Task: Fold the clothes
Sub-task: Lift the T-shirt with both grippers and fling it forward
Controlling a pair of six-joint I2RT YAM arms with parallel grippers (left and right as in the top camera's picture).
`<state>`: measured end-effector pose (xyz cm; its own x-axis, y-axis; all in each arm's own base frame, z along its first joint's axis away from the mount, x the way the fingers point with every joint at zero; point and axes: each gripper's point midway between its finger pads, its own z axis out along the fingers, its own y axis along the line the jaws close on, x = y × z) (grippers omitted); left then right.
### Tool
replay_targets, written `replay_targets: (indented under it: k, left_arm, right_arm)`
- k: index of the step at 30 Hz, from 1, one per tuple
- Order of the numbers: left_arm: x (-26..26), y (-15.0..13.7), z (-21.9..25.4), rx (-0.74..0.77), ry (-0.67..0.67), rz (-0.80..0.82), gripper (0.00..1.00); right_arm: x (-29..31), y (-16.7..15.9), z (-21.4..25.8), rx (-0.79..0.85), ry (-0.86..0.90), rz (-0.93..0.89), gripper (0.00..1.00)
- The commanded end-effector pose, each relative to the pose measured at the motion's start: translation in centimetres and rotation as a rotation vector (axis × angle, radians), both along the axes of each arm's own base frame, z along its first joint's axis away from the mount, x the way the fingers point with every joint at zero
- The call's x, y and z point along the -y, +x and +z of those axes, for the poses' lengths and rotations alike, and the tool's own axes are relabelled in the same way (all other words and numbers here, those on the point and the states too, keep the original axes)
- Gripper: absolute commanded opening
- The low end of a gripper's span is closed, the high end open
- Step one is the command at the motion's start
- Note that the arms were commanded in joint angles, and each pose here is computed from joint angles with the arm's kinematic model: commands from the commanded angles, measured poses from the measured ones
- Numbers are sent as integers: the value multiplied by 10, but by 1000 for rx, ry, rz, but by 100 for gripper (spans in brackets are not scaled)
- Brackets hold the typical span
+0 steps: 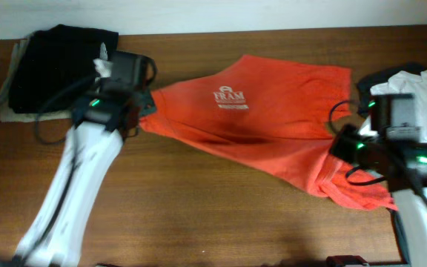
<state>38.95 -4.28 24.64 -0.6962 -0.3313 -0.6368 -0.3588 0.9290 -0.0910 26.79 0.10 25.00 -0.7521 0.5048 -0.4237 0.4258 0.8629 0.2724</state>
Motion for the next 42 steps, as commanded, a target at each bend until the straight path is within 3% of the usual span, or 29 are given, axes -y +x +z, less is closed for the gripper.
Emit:
replay_targets:
  k: [1,7,11,14,17,20,24,29,33,36,39,42]
  left_arm:
    - [-24,-37,102,271,-5,61,1]
    - [-53,-149,218,663,-115,78,1]
    - [-65,-198,244,798,-156,81,1]
    - [-64,-213,253,847,-190,62,1]
    - [-56,-207,255,849,-215,26,1]
    - [-50,-184,251,816,-206,24,1]
    - [-37,-127,229,707,-164,30,1]
    - [-24,-22,170,541,-62,89,1]
    - [-2,66,123,514,1,41,1]
    - [15,107,100,537,-31,10,1]
    - [21,129,129,688,-14,-17,1]
    - [18,116,214,864,48,-53,2]
  right_arm:
    - [15,-6,83,174,-98,-29,4]
    - [15,-65,188,392,-103,-34,4]
    - [14,-98,231,525,-102,-40,4]
    - [14,-114,256,626,-101,-44,4]
    - [13,-120,272,693,-99,-47,4]
    - [14,-110,277,706,-102,-51,4]
    - [15,-70,272,654,-103,-48,4]
    - [16,22,241,520,-116,-27,4]
    - [11,108,196,409,-118,33,4]
    - [3,171,161,379,-78,74,4]
    - [-7,207,164,463,-70,143,4]
    - [-3,205,203,591,-61,149,4]
